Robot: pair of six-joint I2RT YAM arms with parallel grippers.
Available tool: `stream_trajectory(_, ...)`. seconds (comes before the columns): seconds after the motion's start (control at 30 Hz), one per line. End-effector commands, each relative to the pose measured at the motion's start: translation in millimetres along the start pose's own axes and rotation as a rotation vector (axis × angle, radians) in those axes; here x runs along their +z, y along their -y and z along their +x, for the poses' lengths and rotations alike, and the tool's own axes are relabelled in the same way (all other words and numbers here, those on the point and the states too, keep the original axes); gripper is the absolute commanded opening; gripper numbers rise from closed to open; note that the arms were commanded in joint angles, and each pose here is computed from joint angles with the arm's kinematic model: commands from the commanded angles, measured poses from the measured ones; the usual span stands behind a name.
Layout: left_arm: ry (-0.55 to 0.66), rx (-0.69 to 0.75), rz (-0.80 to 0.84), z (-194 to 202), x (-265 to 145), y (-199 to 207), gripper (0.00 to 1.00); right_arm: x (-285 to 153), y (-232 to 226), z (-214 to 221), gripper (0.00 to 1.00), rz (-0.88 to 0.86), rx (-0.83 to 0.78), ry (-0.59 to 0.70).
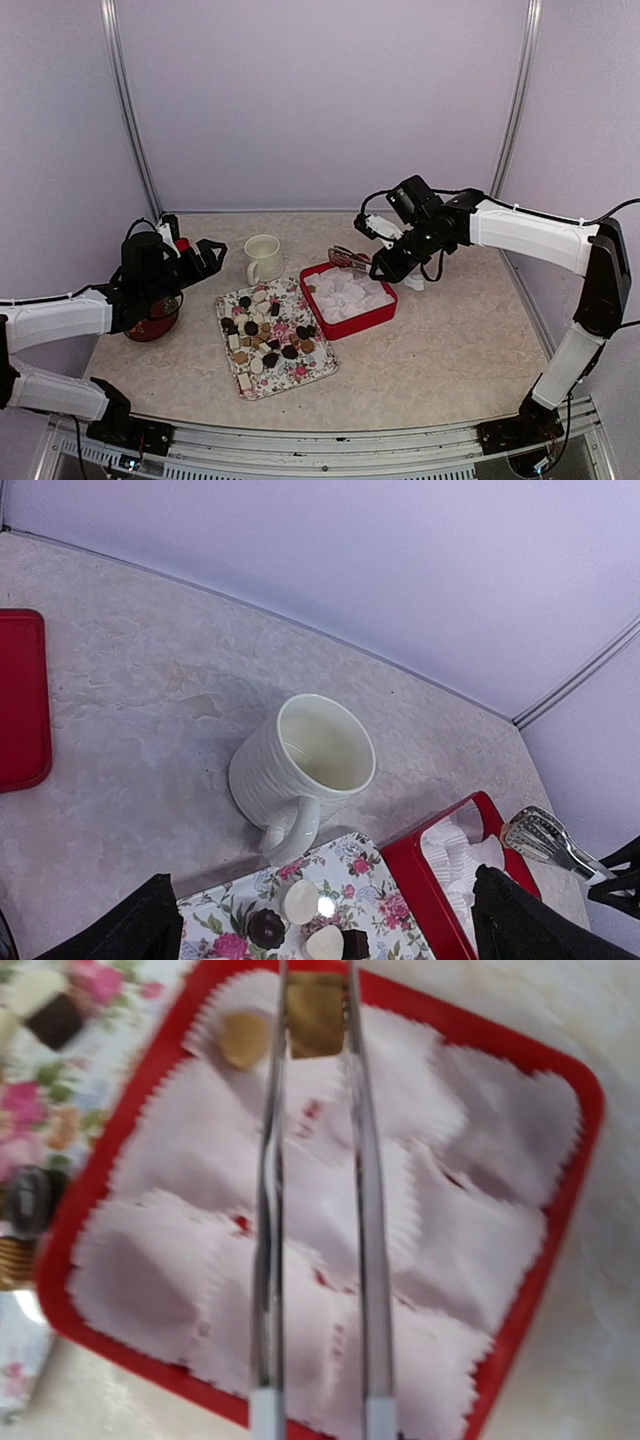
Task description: Pack the chocolate
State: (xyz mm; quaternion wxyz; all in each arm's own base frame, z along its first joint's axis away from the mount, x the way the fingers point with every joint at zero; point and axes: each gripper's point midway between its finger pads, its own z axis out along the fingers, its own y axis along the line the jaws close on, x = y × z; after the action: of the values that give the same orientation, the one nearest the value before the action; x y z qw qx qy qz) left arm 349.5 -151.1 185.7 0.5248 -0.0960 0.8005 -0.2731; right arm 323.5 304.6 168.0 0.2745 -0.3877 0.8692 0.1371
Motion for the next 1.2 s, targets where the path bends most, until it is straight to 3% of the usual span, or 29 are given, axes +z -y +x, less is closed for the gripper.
stream_trajectory(0.0,0.011,-0.002,0.019,-4.2,2.1,3.7,0.99,-1.8,16.1,-8.4,0.21,0.046,-0.002,0.048)
stream_trajectory(0.73,0.013,0.002,0.009,-3.8,2.3,0.8,0.99,49.4,39.6,19.8,0.24,0.094,-0.005,-0.053)
stream_trajectory(1.17,0.011,0.002,0.005,-2.9,3.1,-1.1,0.99,47.4,37.2,17.4,0.36,0.080,-0.003,-0.052)
